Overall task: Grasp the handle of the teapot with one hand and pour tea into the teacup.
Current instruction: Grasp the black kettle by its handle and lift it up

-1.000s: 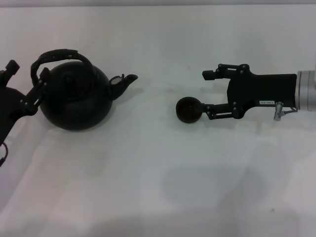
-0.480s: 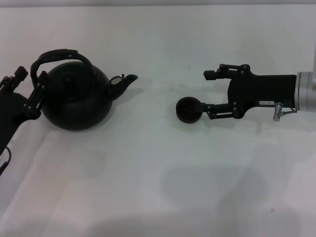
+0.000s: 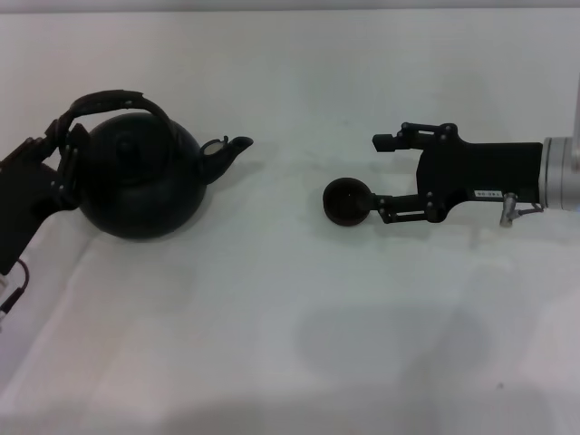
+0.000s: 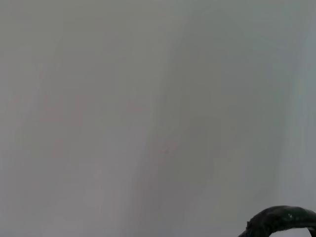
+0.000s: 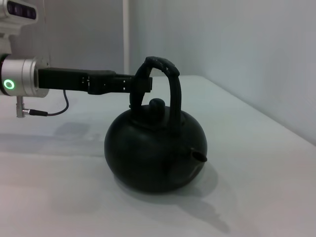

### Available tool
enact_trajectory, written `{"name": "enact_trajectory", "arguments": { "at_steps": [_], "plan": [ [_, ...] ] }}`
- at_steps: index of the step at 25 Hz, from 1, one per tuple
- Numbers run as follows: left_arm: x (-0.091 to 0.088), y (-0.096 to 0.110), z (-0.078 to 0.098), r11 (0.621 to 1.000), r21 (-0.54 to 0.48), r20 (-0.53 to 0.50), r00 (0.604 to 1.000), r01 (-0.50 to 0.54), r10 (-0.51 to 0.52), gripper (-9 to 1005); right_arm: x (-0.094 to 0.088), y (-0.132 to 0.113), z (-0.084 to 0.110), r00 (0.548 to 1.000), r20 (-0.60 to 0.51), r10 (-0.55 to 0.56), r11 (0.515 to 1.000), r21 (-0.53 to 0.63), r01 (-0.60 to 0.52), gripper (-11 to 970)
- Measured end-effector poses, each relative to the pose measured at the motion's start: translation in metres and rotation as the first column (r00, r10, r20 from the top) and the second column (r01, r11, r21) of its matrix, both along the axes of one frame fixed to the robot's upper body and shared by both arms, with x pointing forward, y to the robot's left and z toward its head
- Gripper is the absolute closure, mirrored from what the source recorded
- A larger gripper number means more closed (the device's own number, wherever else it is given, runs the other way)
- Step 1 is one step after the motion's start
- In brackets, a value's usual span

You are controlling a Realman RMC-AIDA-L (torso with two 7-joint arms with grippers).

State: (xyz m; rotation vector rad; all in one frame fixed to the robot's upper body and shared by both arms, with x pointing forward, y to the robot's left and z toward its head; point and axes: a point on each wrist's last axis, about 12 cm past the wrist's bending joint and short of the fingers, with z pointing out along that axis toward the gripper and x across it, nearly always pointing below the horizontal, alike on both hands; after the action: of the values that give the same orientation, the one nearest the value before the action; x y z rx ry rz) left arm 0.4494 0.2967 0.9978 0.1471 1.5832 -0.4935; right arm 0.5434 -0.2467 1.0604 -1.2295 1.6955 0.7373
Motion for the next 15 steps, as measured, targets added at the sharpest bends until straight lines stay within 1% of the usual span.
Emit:
{"name": "enact_trajectory", "arguments": {
  "at_steps": [2, 8, 12, 15],
  "plan": [
    [0.003, -0.001, 0.001, 1.000, -0.015, -0.006, 1.000, 0.007, -0.007, 700, -0.001, -0.001, -0.001, 1.000, -0.002, -0.008, 1.000, 0.002, 0.008, 103],
    [0.012, -0.003, 0.001, 0.999, -0.050, -0.040, 0.999, 0.023, -0.025, 767, -0.001, -0.003, -0.002, 1.000, 0.006, -0.018, 1.000, 0.002, 0.018, 104],
    [0.015, -0.004, 0.003, 0.998, -0.051, -0.033, 0.999, 0.023, -0.025, 812, -0.001, -0.003, -0.003, 1.000, 0.018, -0.023, 1.000, 0.015, 0.023, 104],
    [0.021, -0.004, 0.007, 0.998, -0.058, -0.015, 0.999, 0.030, -0.031, 813, -0.002, -0.004, -0.003, 0.999, 0.026, -0.036, 0.999, 0.033, 0.035, 103]
  ]
}}
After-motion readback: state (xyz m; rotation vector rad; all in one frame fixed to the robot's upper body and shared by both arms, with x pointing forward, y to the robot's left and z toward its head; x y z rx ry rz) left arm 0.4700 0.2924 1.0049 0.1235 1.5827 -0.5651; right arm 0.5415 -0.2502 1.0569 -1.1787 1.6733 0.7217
